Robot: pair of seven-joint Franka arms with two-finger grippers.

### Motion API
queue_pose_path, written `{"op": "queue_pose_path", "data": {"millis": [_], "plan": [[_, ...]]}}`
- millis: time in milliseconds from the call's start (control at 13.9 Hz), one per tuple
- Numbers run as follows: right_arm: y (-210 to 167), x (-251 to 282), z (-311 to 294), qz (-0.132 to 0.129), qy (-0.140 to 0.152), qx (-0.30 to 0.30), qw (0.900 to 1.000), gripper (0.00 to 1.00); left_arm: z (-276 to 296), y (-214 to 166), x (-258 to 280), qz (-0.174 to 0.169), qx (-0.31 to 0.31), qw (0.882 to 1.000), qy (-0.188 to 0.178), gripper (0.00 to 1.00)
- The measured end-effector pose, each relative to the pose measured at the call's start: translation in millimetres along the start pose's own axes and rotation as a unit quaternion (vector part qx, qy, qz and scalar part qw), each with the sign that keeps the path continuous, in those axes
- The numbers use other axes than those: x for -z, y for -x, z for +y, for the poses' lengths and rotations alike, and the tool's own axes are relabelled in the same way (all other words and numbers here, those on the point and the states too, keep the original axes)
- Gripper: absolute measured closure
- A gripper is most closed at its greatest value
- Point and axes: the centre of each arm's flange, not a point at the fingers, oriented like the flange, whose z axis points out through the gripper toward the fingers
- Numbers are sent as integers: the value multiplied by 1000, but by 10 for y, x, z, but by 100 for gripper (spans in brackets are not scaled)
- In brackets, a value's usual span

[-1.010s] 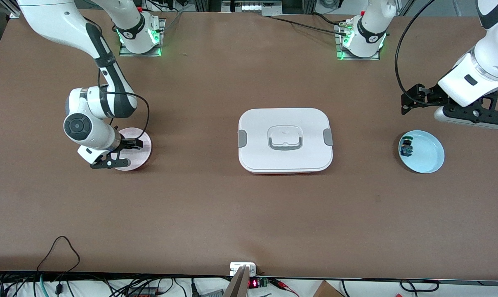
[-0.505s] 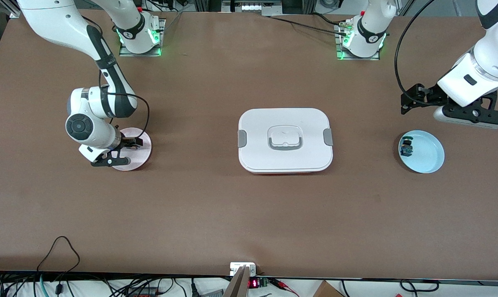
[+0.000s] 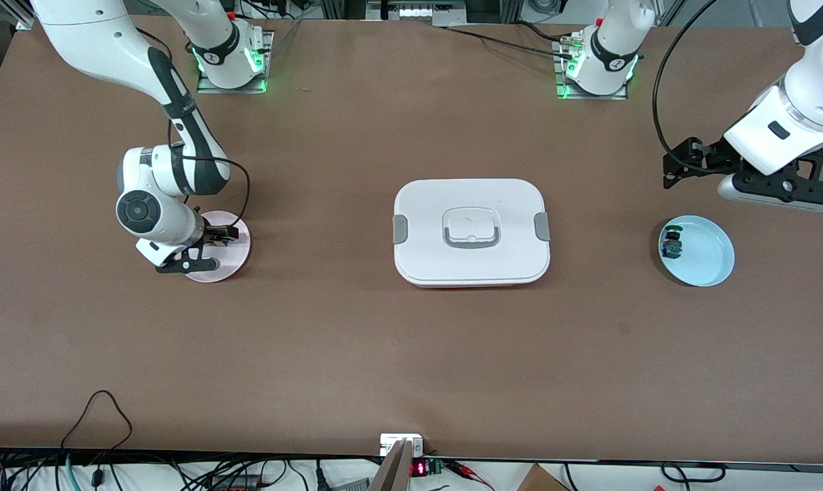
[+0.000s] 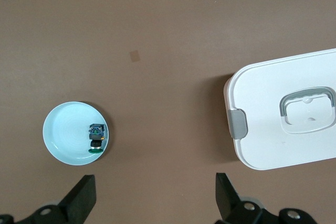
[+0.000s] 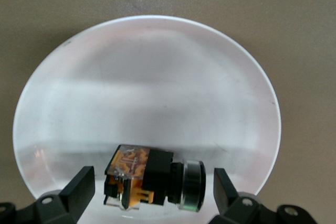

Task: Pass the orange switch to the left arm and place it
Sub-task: 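Lower the right gripper and close it on the orange switch, then lift the orange switch up off the white plate with the right gripper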

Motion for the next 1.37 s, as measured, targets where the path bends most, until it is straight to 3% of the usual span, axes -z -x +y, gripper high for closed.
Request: {"op": "queue_pose_path", "data": {"millis": [505,649,1155,1371], "plan": [[26,-65,-3,-6,1,0,1000,3,10,0,11,1,-1,1000,0,0],[26,-78,4,-7,4,1,1000,26,11,-1,15,1,-1,1000,0,0],[2,-37,16,-5,6,-1,1000,27,13,-1,19,2,0,1000,0,0],[-102,257,50,-25,10,-5,1000,27,13,-1,20,2,0,1000,0,0]]}}
